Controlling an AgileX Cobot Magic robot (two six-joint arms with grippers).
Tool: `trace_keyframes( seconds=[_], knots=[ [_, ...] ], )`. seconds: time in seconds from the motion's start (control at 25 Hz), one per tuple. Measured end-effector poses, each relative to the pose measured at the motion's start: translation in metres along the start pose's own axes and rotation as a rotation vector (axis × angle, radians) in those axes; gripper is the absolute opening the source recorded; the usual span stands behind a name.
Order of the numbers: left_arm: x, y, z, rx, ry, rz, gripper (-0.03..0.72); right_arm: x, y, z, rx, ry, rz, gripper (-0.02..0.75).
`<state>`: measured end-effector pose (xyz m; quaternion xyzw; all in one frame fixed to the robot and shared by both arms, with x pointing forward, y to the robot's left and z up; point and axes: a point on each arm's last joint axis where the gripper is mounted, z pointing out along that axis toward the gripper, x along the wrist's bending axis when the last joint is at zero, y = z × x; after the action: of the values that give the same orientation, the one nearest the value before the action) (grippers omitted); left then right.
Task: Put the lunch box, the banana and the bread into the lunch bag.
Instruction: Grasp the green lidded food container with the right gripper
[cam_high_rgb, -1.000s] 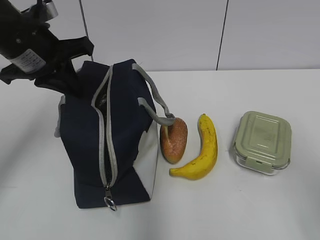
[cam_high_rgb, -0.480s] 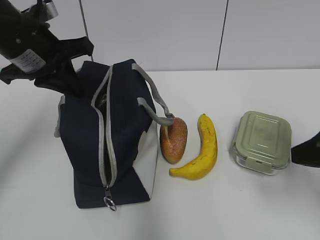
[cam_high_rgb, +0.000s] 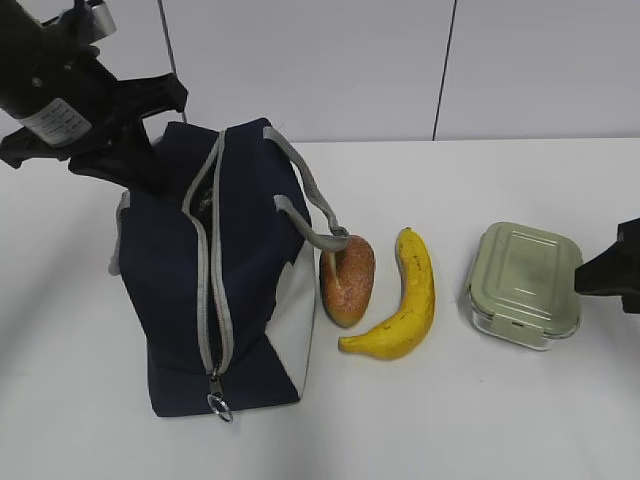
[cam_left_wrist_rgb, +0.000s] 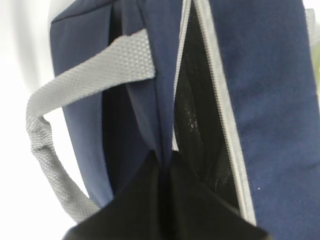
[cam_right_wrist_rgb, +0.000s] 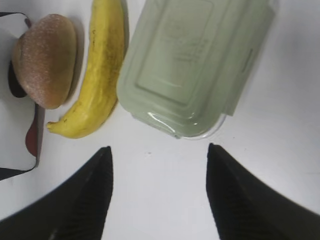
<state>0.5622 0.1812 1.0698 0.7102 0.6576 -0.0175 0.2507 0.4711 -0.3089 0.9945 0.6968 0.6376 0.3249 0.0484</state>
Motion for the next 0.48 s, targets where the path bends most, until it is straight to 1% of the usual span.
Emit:
trace_keyframes(
  seconds=[0.08,0.32,0.48],
  knots=[
    [0.0,0.0,0.0,0.0,0.0,0.0,-0.003,-0.012,0.004,0.008,0.012,0.012,0.042,0.438],
    [0.0,0.0,0.0,0.0,0.0,0.0,-0.003,-0.041,0.02,0.027,0.035,0.153,0.177,0.438],
    [0.0,0.0,0.0,0.0,0.001,0.001,-0.003,-0.062,0.028,0.039,0.067,0.206,0.238,0.438]
  ],
)
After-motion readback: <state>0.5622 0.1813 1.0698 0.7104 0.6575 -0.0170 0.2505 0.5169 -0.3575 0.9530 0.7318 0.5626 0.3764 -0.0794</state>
